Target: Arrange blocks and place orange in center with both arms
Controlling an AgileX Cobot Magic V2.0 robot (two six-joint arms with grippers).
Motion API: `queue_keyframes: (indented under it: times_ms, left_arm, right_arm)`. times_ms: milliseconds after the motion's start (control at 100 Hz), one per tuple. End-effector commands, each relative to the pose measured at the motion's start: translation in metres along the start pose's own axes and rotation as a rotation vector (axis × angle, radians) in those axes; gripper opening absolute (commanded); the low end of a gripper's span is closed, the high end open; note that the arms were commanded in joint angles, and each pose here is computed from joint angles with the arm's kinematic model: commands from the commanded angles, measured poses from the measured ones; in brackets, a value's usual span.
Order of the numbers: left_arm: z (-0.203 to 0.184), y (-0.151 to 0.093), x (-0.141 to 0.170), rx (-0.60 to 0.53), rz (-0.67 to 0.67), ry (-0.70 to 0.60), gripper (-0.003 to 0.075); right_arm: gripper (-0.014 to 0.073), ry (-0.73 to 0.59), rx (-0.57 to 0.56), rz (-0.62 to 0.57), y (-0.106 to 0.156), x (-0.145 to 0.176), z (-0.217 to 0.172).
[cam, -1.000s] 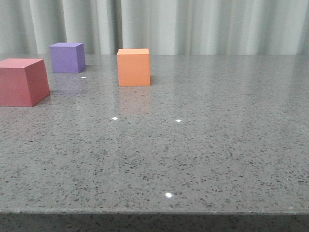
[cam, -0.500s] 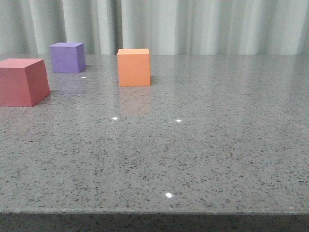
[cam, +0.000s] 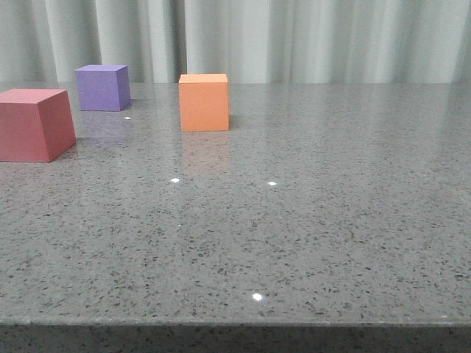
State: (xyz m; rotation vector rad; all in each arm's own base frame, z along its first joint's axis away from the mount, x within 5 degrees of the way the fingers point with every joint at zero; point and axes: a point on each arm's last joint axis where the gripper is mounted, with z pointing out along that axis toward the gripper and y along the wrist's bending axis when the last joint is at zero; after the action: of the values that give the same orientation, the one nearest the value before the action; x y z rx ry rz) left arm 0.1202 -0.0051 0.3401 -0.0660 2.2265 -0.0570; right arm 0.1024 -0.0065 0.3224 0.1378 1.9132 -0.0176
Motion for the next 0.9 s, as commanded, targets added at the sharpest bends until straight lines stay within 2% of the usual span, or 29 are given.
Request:
queue_keyframes:
  times_ms: [0,160,380,630,890]
  left_arm:
    - [-0.007,-0.003,-0.015,0.033,-0.031,-0.085,0.0661]
    - [-0.011,-0.013,-0.034,0.101,-0.061,-0.084,0.0619]
    - [0.002,-0.041,-0.079,0.216,-0.015,-0.063,0.0618]
    - [0.048,-0.107,-0.121,0.359,0.084,-0.007,0.0618]
    - [0.095,-0.184,-0.146,0.406,0.138,0.008,0.0618]
  right_arm:
    - [-0.0066,-0.092,-0.010,-0.025,0.001,-0.014,-0.004]
    - [-0.0066,-0.092,-0.010,-0.025,0.001,-0.014,-0.004]
    - [-0.0066,-0.092,-0.010,-0.025,0.001,-0.014,-0.004]
    - [-0.0066,-0.092,-0.010,-0.025,0.001,-0.014,-0.004]
    - [-0.0066,-0.092,-0.010,-0.025,0.001,-0.014,-0.004]
